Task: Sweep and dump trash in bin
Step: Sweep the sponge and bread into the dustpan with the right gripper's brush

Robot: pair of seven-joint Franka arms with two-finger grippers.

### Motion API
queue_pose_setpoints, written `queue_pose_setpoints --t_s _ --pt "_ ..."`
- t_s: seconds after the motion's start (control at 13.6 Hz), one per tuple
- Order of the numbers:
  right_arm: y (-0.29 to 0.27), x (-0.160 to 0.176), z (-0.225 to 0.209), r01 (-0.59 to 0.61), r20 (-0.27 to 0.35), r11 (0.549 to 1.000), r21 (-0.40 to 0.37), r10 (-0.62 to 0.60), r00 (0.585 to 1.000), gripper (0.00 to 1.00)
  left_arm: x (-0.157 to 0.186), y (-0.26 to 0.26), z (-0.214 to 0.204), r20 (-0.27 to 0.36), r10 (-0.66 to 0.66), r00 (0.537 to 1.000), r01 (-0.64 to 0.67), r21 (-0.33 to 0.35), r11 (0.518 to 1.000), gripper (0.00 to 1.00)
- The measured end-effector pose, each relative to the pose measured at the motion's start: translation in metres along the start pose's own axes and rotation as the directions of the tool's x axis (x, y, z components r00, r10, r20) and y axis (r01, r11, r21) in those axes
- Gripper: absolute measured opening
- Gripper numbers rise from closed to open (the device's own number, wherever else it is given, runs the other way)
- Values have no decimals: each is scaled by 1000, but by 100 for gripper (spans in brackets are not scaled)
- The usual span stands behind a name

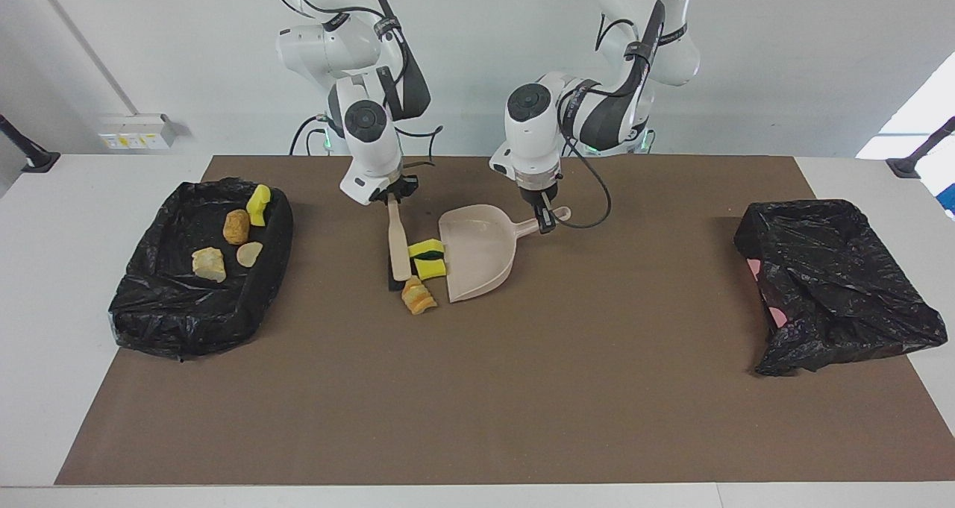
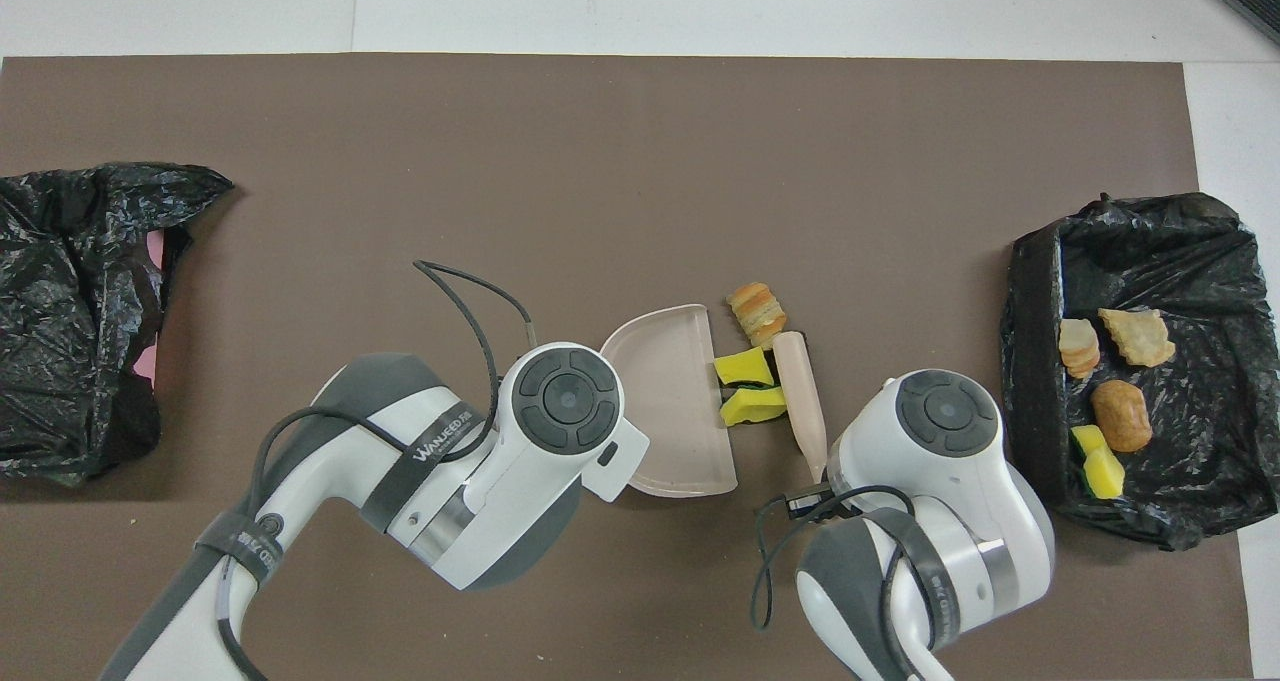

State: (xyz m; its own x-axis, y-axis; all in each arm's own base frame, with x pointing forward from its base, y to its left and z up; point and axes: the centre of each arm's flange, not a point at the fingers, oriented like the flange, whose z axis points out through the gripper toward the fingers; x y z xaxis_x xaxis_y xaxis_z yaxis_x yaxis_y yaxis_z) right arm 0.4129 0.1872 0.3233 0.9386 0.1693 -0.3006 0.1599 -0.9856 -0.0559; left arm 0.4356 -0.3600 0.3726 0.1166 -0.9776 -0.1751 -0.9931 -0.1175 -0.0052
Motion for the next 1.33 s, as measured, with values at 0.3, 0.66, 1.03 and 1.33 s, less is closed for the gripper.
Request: queue_pose_setpoints --t_s 0.3,0.66,1.03,1.33 --pt "-35 16 -15 94 -19 970 225 -92 996 26 -5 1 18 -23 -4 1000 5 14 1000 32" --pt "-16 10 -78 124 -31 986 111 -122 992 26 -10 -3 19 -26 -26 999 27 14 1000 32" --pt "48 32 -92 164 -40 971 -171 -173 984 26 -18 -10 20 -18 -147 989 147 3 989 32" --pt "71 86 -78 226 -14 932 -283 -240 971 26 -17 -1 19 12 -225 974 226 -14 974 32"
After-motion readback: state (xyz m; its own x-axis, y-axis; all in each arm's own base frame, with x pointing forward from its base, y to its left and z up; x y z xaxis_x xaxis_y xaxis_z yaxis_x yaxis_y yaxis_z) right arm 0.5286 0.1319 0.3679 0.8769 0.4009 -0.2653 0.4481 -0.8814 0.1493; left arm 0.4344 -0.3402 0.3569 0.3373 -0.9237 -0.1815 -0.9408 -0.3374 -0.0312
